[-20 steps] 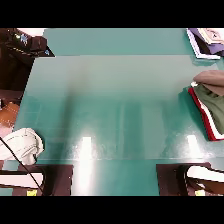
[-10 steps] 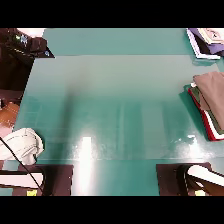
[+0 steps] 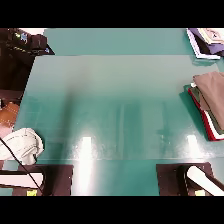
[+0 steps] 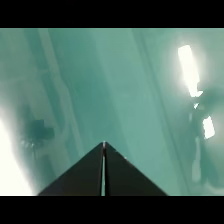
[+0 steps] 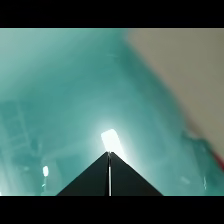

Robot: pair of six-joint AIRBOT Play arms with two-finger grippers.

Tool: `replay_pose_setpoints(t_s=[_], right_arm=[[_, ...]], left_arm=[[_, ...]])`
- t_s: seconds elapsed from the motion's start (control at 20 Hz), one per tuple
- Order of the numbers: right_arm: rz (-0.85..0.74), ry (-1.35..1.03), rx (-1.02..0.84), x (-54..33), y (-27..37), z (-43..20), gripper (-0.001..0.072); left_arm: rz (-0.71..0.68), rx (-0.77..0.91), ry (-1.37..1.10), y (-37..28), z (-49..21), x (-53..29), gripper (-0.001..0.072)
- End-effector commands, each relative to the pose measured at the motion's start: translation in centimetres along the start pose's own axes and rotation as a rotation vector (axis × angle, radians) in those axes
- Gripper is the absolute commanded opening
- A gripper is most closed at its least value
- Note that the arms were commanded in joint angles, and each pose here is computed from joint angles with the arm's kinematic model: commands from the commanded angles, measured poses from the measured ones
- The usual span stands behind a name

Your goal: Fold the shirts.

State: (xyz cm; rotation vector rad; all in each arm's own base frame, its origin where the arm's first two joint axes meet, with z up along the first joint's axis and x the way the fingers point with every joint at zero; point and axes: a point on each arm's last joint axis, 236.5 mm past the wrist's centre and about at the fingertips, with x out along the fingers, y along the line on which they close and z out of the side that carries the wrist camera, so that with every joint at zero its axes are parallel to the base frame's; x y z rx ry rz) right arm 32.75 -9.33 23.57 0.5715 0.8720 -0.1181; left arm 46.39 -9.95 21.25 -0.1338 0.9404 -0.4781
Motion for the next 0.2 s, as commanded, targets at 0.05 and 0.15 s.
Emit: replay_pose_setpoints(t_s=[0.05, 0.15], right_arm=[[0.161, -0.011, -0.183, -0.4, 8.2, -1.9, 0.0029], [0.19, 0.015, -0.222, -0.1, 9.7, -2.9, 0.0029]], left_arm=[[0.012, 0.0, -0.064, 0.3, 1.5, 0.0, 0.0034], [0.014, 0.0, -0.08, 0.4, 1.9, -0.1, 0.0034]])
